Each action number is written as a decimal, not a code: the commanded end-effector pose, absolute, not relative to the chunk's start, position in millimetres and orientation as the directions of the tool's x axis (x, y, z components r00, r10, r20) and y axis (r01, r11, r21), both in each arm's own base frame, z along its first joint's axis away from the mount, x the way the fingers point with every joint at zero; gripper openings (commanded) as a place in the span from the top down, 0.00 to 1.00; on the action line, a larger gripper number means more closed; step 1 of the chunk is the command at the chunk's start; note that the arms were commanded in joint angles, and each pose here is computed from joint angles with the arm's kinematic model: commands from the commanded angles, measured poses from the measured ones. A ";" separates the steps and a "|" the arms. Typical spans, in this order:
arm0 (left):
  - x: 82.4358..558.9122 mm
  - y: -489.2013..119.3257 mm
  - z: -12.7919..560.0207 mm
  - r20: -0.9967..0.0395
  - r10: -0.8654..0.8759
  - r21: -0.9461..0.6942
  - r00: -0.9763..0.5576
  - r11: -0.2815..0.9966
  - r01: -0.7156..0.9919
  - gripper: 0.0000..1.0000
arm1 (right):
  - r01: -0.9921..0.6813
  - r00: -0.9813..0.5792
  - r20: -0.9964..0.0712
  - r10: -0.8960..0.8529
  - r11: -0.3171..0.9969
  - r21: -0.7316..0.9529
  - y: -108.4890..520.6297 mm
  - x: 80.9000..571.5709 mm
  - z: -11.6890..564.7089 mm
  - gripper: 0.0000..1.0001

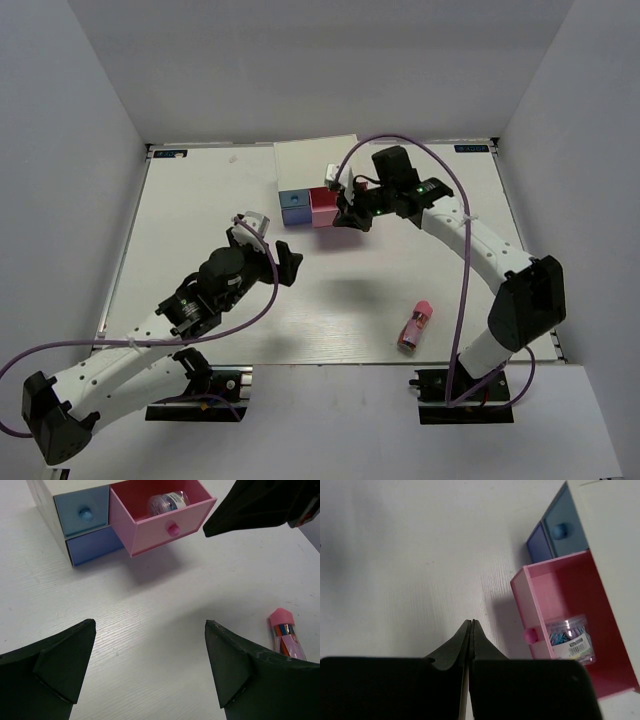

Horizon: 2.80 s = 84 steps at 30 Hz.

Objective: Sort the stationery into containers
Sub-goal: Close the drawer, then open the drawer

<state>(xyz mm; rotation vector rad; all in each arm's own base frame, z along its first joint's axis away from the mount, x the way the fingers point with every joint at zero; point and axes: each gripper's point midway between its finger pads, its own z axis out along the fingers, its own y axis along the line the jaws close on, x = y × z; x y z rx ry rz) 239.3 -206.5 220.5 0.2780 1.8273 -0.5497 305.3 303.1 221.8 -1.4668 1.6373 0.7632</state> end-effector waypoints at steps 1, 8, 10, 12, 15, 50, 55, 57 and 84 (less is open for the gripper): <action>237.6 -200.6 217.7 -0.942 -0.100 -0.240 -0.321 0.870 0.431 0.00 | -0.994 0.087 -0.821 -0.565 0.002 -0.107 299.2 298.2 197.8 1.00; 236.0 -200.0 218.5 -0.936 -0.119 -0.260 -0.331 0.867 0.424 0.00 | -0.984 0.039 -0.762 -0.647 0.108 -0.143 302.7 345.7 168.5 1.00; 234.9 -200.2 216.6 -0.928 -0.134 -0.280 -0.347 0.866 0.414 0.00 | -0.976 0.039 -0.755 -0.654 0.136 -0.168 305.4 358.1 166.3 1.00; 235.6 -199.4 216.9 -0.924 -0.150 -0.293 -0.351 0.868 0.401 0.00 | -0.962 0.020 -0.742 -0.670 0.190 -0.198 304.0 374.2 162.5 1.00; 236.9 -198.6 205.8 -0.903 -0.162 -0.315 -0.398 0.880 0.355 0.00 | -0.924 0.023 -0.753 -0.658 0.273 -0.268 306.7 398.9 171.0 1.00; 259.3 -207.9 156.2 -0.743 -0.496 -0.588 -0.450 0.805 0.084 0.00 | -0.802 0.020 -0.827 -0.561 0.485 -0.349 311.4 421.0 189.1 0.92; 263.7 -207.0 140.0 -0.725 -0.519 -0.600 -0.453 0.798 0.047 0.00 | -0.726 0.164 -0.923 -0.349 0.590 -0.353 286.2 375.2 216.3 0.10; 267.6 -211.1 133.0 -0.725 -0.518 -0.600 -0.453 0.799 0.046 0.00 | -0.740 0.106 -0.939 -0.327 0.605 -0.294 282.1 367.9 210.1 0.10; 364.6 -263.6 88.1 -0.428 -0.889 -0.902 -0.162 0.430 0.020 0.28 | -0.594 -0.432 -0.900 -0.056 0.769 0.238 213.0 335.7 166.7 0.78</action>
